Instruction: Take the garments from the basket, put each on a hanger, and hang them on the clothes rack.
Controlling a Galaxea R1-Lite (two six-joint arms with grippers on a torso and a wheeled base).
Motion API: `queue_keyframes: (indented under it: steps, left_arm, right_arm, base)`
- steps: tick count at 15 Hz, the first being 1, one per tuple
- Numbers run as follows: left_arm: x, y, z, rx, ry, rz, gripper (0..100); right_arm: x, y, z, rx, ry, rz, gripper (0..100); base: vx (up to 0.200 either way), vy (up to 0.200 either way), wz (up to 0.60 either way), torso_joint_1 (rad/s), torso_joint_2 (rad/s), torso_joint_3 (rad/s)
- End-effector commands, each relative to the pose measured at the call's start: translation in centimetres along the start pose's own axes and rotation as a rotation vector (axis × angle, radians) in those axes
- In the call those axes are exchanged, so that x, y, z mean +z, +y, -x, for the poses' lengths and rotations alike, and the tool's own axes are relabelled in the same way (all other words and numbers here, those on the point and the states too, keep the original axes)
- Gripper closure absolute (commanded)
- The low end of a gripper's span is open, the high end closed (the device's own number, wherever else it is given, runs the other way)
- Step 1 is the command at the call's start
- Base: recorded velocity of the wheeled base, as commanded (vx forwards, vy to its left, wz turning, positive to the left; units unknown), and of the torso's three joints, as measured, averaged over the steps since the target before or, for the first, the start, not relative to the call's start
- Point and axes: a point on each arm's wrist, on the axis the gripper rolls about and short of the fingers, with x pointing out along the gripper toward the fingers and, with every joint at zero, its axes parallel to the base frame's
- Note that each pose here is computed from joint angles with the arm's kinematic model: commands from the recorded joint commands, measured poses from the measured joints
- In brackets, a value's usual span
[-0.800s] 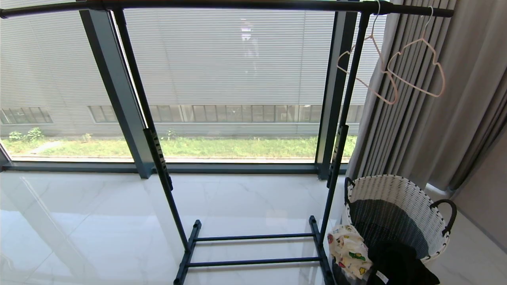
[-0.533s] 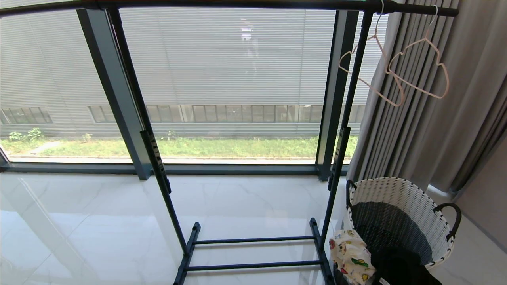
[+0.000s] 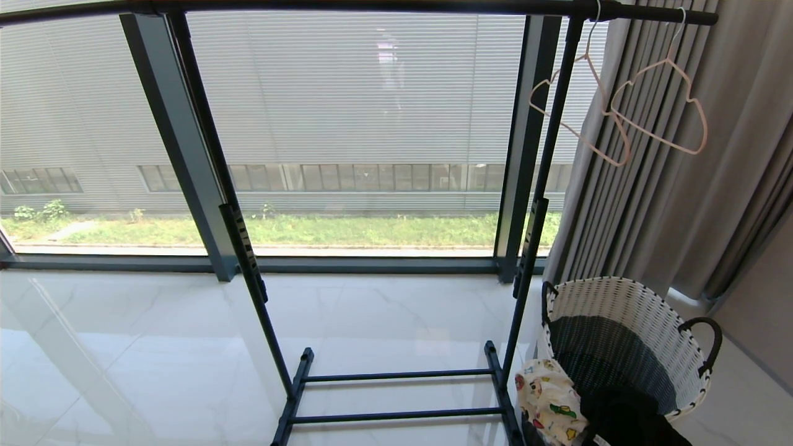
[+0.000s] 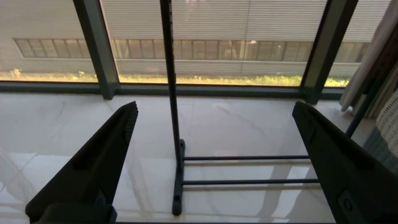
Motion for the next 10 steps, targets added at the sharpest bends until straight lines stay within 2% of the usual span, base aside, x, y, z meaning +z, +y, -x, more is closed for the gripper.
queue_keyframes:
  steps: [1,4,6,8,10]
  left_arm:
    - [0.0,0.0,0.0,-0.001,-0.001,0.002,0]
    - [0.0,0.0,0.0,-0.001,-0.001,0.004,0]
    - [0.0,0.0,0.0,-0.001,-0.001,0.004,0]
    - [0.0,0.0,0.0,-0.001,-0.001,0.004,0]
    - [0.0,0.0,0.0,-0.001,-0.001,0.006,0]
  right_arm:
    - [3.3,-0.3,-0.8,0.097,0.040,-0.011,0]
    - [5.6,-0.2,-8.0,0.215,0.433,0.224,0]
    - [6.5,-0.1,-14.6,0.280,0.611,0.378,0]
    - [4.7,0.3,-18.5,0.364,0.737,0.465,0]
    - [2.8,0.5,-19.8,0.439,0.825,0.541,0]
  base:
    - [0.000,0.000,0.00,0.000,0.00,0.000]
    - [0.000,0.000,0.00,0.000,0.00,0.000]
    - [0.000,0.000,0.00,0.000,0.00,0.000]
    - [0.000,0.000,0.00,0.000,0.00,0.000]
    - [0.000,0.000,0.00,0.000,0.00,0.000]
